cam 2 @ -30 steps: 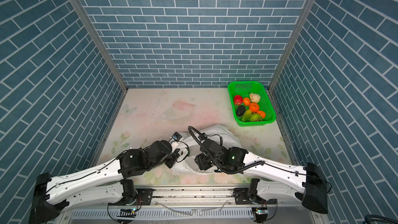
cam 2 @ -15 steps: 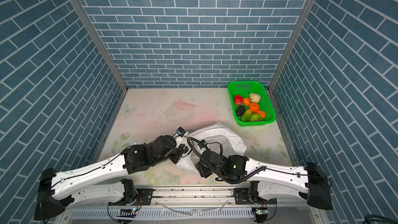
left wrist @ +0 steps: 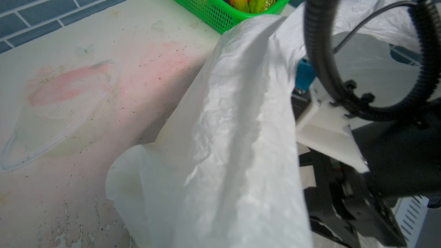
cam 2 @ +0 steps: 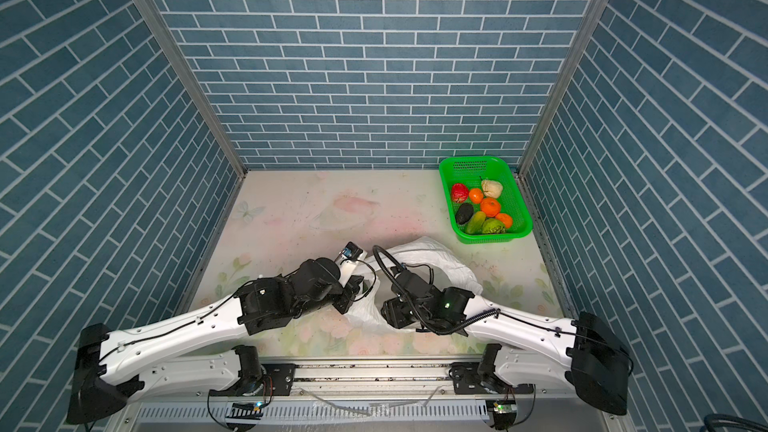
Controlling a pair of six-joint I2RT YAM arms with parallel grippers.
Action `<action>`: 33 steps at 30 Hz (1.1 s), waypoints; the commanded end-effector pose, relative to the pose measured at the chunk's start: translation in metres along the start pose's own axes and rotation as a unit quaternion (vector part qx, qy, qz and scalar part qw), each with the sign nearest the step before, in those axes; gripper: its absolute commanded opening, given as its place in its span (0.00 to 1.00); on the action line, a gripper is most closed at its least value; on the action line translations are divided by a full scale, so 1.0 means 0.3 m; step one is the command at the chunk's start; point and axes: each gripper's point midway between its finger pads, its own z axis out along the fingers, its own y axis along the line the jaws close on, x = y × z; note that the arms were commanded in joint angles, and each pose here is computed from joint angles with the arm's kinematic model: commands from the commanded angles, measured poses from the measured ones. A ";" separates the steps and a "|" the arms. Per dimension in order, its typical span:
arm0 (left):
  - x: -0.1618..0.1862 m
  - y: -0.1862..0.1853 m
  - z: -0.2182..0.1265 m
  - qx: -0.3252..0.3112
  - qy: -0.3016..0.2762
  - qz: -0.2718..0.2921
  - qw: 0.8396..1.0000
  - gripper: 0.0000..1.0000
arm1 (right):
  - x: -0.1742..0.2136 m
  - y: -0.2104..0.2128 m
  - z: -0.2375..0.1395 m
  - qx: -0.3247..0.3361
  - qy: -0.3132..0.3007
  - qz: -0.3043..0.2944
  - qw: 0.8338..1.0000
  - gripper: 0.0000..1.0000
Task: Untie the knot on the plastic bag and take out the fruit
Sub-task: 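Reach deep into the bag with the right gripper toward the banana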
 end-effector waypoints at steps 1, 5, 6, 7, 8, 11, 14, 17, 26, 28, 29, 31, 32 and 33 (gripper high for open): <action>-0.048 -0.020 -0.016 0.016 -0.016 0.007 1.000 0.00 | -0.034 0.036 0.004 -0.035 0.011 0.015 0.999 0.70; -0.022 -0.035 -0.003 0.029 -0.003 0.016 0.999 0.00 | -0.107 0.016 0.034 -0.009 0.017 0.041 0.999 0.72; -0.013 -0.037 0.002 0.031 0.001 0.017 0.999 0.00 | -0.118 0.007 0.045 0.000 0.021 0.052 0.998 0.72; -0.001 -0.041 0.006 0.034 0.007 0.019 0.999 0.00 | -0.138 0.000 0.055 0.011 0.022 0.067 0.997 0.73; 0.012 -0.040 0.010 0.035 0.013 0.021 0.999 0.00 | -0.153 -0.005 0.069 0.020 0.024 0.080 0.996 0.73; 0.059 -0.033 0.017 0.032 0.030 0.025 0.999 0.00 | -0.210 -0.012 0.103 0.047 0.019 0.112 0.992 0.74; 0.098 -0.018 0.009 0.025 0.040 0.031 0.998 0.00 | -0.251 -0.033 0.124 0.076 -0.001 0.153 0.985 0.77; 0.133 -0.004 0.002 0.018 0.052 0.038 0.998 0.00 | -0.286 -0.063 0.147 0.079 -0.050 0.210 0.973 0.78; 0.234 0.019 0.033 0.006 0.091 0.056 0.994 0.00 | -0.411 -0.118 0.212 0.083 -0.170 0.285 0.940 0.79; 0.239 0.025 0.034 0.002 0.090 0.057 0.994 0.00 | -0.434 -0.108 0.245 0.075 -0.174 0.292 0.937 0.79; 0.239 0.029 0.035 -0.001 0.089 0.060 0.994 0.00 | -0.441 -0.104 0.264 0.072 -0.174 0.296 0.936 0.78; 0.227 0.031 0.029 -0.004 0.084 0.067 0.994 0.00 | -0.439 -0.106 0.296 0.071 -0.171 0.310 0.933 0.78; 0.219 0.034 0.025 -0.006 0.082 0.071 0.994 0.00 | -0.434 -0.109 0.311 0.071 -0.170 0.315 0.931 0.77; 0.212 0.037 0.021 -0.009 0.079 0.075 0.994 0.00 | -0.426 -0.118 0.321 0.075 -0.168 0.320 0.930 0.76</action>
